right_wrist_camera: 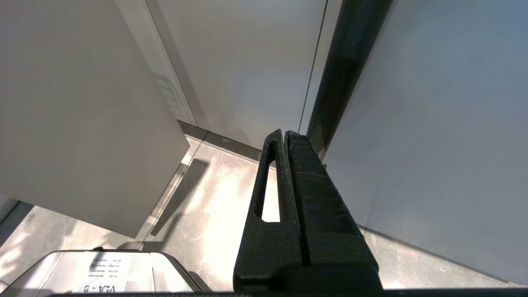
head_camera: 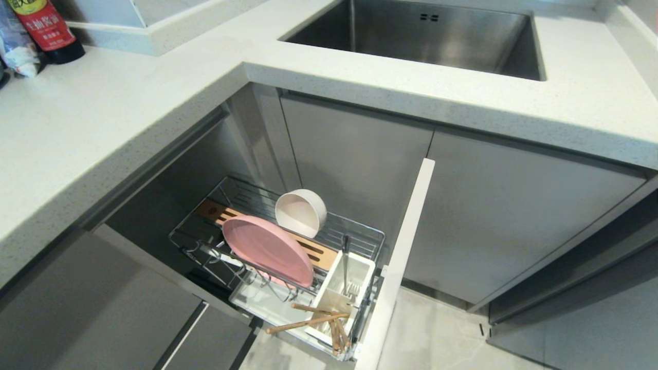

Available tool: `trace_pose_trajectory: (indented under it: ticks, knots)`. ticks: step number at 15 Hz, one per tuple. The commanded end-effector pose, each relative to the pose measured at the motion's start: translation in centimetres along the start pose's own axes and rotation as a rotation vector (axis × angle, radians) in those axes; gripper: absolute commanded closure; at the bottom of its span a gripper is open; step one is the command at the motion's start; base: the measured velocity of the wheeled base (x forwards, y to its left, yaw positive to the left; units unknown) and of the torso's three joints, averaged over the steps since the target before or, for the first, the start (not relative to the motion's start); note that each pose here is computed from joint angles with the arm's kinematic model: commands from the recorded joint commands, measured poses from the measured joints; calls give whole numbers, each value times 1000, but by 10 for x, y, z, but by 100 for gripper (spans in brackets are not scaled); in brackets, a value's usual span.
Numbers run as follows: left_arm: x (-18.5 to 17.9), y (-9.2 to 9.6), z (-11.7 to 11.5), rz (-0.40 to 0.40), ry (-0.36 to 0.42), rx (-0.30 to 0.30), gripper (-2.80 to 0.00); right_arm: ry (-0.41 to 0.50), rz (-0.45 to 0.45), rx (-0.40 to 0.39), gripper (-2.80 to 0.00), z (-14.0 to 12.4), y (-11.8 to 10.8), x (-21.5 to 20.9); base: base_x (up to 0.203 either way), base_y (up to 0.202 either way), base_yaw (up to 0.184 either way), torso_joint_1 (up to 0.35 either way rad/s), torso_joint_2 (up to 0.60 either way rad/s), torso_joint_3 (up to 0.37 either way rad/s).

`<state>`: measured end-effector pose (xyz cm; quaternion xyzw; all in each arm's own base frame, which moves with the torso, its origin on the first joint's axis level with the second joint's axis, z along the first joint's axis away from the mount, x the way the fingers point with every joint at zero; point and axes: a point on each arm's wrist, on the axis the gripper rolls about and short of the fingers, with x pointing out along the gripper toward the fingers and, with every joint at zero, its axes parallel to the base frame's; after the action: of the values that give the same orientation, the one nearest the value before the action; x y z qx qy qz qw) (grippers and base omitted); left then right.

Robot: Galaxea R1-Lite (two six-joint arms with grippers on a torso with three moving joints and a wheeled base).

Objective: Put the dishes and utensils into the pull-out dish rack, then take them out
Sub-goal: Take the plate out of the cupboard

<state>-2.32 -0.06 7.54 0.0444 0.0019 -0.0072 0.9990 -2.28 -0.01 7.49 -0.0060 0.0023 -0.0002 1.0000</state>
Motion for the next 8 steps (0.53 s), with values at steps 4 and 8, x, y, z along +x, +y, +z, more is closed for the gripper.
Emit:
trace_pose_trajectory:
  ticks: [4, 8]
  knots:
    - [0, 0, 0, 0, 2, -6, 0, 1, 0, 0, 0, 0, 0, 0, 0, 0, 0, 0, 0, 0]
    - [0, 0, 0, 7, 1, -14, 0, 0, 0, 0, 0, 0, 0, 0, 0, 0, 0, 0, 0, 0]
